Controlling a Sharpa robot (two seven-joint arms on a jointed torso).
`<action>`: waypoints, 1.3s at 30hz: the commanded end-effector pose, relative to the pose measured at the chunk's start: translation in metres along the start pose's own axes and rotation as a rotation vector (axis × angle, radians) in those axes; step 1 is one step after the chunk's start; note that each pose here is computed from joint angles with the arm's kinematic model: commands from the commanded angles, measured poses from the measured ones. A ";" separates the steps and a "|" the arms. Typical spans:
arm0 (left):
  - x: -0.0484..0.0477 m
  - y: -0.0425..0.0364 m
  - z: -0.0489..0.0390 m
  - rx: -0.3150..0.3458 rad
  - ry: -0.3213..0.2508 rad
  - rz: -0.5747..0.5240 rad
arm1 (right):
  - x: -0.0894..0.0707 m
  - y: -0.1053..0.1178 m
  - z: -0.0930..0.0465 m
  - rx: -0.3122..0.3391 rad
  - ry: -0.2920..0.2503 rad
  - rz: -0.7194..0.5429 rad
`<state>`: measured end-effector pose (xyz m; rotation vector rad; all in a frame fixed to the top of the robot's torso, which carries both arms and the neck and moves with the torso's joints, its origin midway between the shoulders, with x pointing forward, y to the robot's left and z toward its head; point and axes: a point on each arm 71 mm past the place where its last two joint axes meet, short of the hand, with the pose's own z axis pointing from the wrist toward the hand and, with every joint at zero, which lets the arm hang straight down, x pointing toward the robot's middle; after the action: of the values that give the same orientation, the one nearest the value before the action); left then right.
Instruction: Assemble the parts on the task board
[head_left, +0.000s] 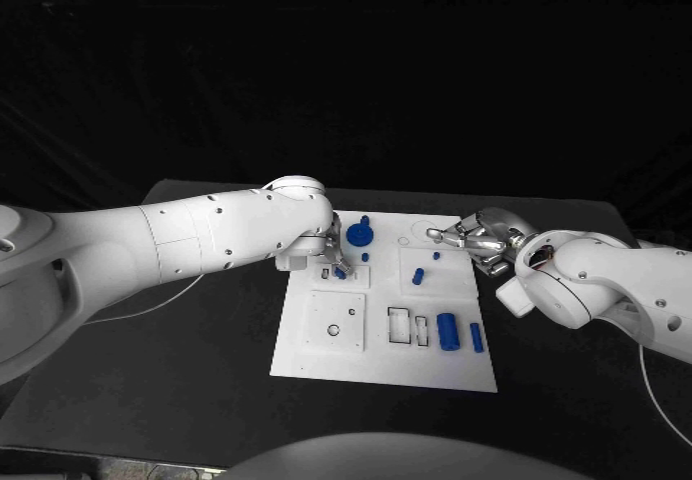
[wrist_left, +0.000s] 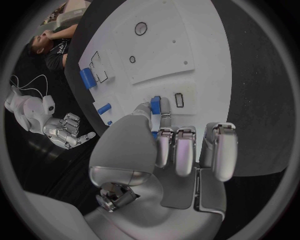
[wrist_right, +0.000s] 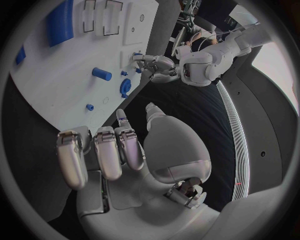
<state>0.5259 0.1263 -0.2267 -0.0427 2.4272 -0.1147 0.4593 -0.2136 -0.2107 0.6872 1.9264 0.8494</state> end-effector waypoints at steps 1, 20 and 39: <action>0.0011 0.0088 -0.0008 -0.137 0.015 0.015 | 0.002 0.000 0.000 -0.003 0.013 -0.006; 0.0009 0.0069 -0.0006 -0.137 0.010 0.012 | 0.001 0.000 0.000 -0.003 0.013 -0.005; 0.0005 0.0085 -0.0002 -0.142 0.010 0.012 | 0.001 0.000 -0.001 -0.002 0.010 -0.004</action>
<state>0.5264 0.1254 -0.2270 -0.0410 2.4288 -0.1126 0.4589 -0.2139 -0.2106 0.6881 1.9267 0.8499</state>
